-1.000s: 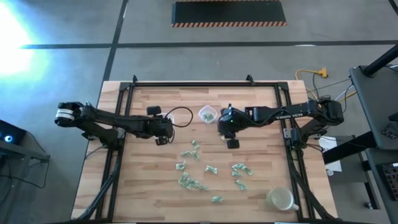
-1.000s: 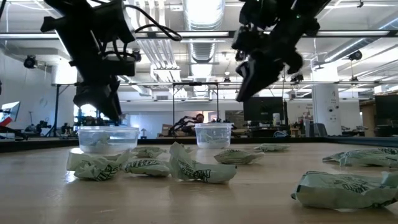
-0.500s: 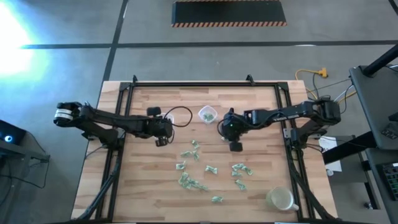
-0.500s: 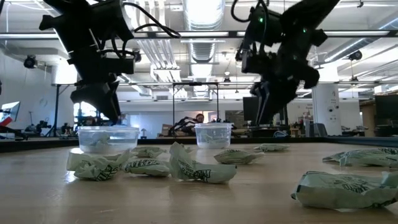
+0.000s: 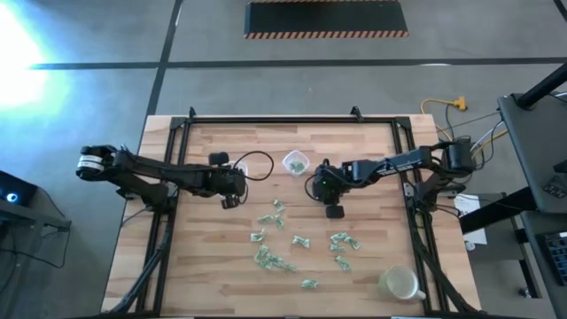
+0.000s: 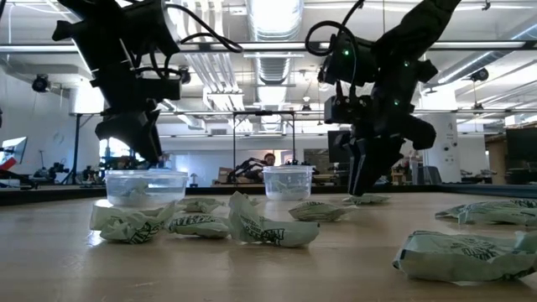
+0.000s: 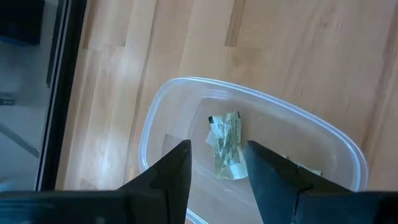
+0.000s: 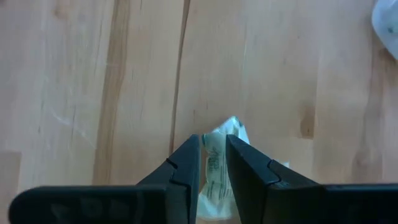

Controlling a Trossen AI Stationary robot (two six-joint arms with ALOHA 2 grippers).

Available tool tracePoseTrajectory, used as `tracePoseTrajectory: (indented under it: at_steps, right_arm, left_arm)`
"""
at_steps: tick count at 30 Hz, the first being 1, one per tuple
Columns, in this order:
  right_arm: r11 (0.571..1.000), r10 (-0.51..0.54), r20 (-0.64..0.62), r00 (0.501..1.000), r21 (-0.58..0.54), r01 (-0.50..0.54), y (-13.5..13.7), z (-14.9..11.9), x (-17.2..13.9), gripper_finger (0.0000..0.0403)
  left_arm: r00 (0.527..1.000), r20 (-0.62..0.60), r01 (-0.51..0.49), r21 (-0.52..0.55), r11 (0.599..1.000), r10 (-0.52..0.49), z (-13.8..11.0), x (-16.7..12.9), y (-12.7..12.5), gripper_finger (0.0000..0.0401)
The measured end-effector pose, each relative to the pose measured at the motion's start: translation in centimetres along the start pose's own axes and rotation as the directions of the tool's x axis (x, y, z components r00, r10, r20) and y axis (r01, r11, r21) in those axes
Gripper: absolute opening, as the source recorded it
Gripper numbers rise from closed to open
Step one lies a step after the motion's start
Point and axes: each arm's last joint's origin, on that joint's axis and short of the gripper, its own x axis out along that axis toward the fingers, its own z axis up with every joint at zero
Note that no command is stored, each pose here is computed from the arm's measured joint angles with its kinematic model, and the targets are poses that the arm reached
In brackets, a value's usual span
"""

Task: Pick and place items into bin
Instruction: Put the stevia packet into the small transparent container

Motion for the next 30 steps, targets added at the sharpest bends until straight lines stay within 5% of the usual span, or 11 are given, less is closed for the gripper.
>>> tracePoseTrajectory:
  at_steps: [13, 30]
  right_arm:
    - [1.0, -0.003, -0.024, 1.0, -0.025, 0.002, -0.1, -0.2, 1.1, 0.0068]
    - [0.993, -0.059, -0.031, 0.998, -0.103, 0.056, -0.3, -0.2, 1.1, 0.0009]
  left_arm:
    - [0.996, 0.008, 0.091, -0.033, 0.995, -0.091, 0.1, -0.4, -0.1, 0.0135]
    - [0.992, 0.024, 0.125, -0.043, 0.991, -0.124, 0.1, -0.8, 0.0, 0.0135]
